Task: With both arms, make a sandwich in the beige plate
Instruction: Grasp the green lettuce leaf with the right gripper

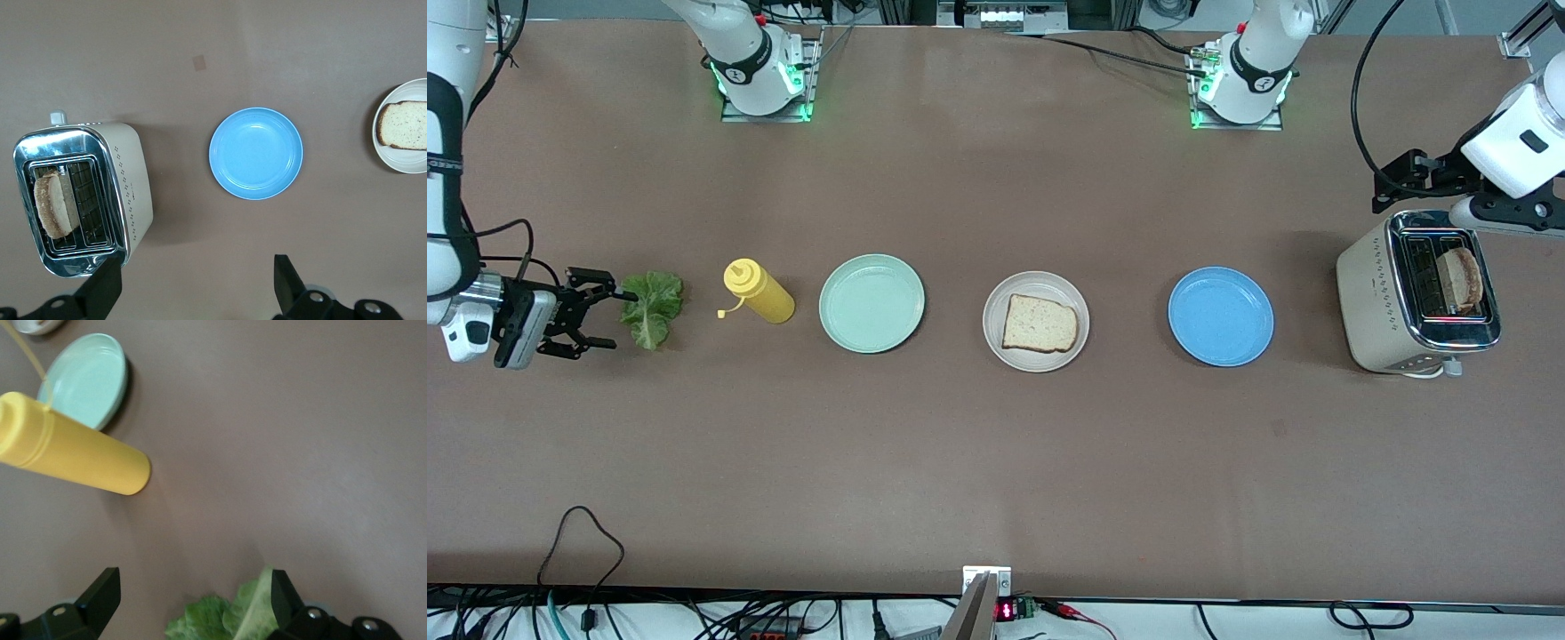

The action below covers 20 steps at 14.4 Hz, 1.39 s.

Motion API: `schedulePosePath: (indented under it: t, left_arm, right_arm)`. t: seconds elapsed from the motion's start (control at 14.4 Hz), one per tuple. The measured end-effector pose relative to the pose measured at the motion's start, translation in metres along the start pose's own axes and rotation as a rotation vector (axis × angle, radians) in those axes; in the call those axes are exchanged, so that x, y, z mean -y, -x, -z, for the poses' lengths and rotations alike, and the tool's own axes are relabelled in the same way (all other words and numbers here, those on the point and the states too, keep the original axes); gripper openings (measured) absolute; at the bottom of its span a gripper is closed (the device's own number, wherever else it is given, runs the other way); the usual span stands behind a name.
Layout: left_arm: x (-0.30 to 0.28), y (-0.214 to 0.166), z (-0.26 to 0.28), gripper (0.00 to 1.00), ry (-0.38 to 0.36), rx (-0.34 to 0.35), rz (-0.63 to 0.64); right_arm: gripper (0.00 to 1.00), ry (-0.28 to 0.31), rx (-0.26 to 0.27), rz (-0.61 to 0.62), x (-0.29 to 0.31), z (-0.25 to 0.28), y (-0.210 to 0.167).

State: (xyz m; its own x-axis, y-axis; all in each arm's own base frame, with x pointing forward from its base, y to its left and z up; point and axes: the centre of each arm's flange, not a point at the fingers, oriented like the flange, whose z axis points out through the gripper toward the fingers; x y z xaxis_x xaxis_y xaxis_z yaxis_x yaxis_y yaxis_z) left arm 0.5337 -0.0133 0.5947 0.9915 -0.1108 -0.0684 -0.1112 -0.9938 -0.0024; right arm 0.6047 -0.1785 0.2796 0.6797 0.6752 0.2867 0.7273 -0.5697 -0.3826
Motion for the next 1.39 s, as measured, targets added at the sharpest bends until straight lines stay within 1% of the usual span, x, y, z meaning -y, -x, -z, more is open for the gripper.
schedulePosePath:
  t: [0.14,0.35,0.49,0.76,0.97,1.18,1.25,1.32,1.39]
  left_arm:
    - [0.000,0.000,0.000,1.00,0.000,0.001,0.000]
    - [0.000,0.000,0.000,1.00,0.000,0.001,0.000]
    - [0.000,0.000,0.000,1.00,0.000,0.001,0.000]
    - [0.000,0.000,0.000,1.00,0.000,0.001,0.000]
    - [0.000,0.000,0.000,1.00,0.000,0.001,0.000]
    - [0.003,0.001,0.000,1.00,0.001,0.003,0.006]
    - [0.004,0.001,0.000,1.00,0.001,0.003,0.008]
    - [0.006,0.001,0.000,1.00,0.001,0.003,0.011]
    - [0.008,0.001,-0.001,1.00,0.002,0.005,0.015]
  right_arm:
    - [1.00,0.032,0.045,-0.115,0.001,0.001,-0.006]
    - [1.00,0.065,0.091,-0.337,0.002,-0.006,-0.011]
    - [1.00,0.101,0.120,-0.416,0.001,-0.015,-0.012]
    - [1.00,0.182,0.173,-0.502,-0.004,-0.034,-0.008]
    - [1.00,0.211,0.214,-0.526,-0.005,-0.062,-0.005]
    - [1.00,0.243,0.239,-0.538,-0.006,-0.086,-0.004]
    - [0.96,0.248,0.253,-0.536,-0.006,-0.092,-0.004]
    - [0.96,0.254,0.268,-0.533,-0.006,-0.095,-0.003]
    - [0.88,0.259,0.280,-0.531,-0.007,-0.096,-0.001]
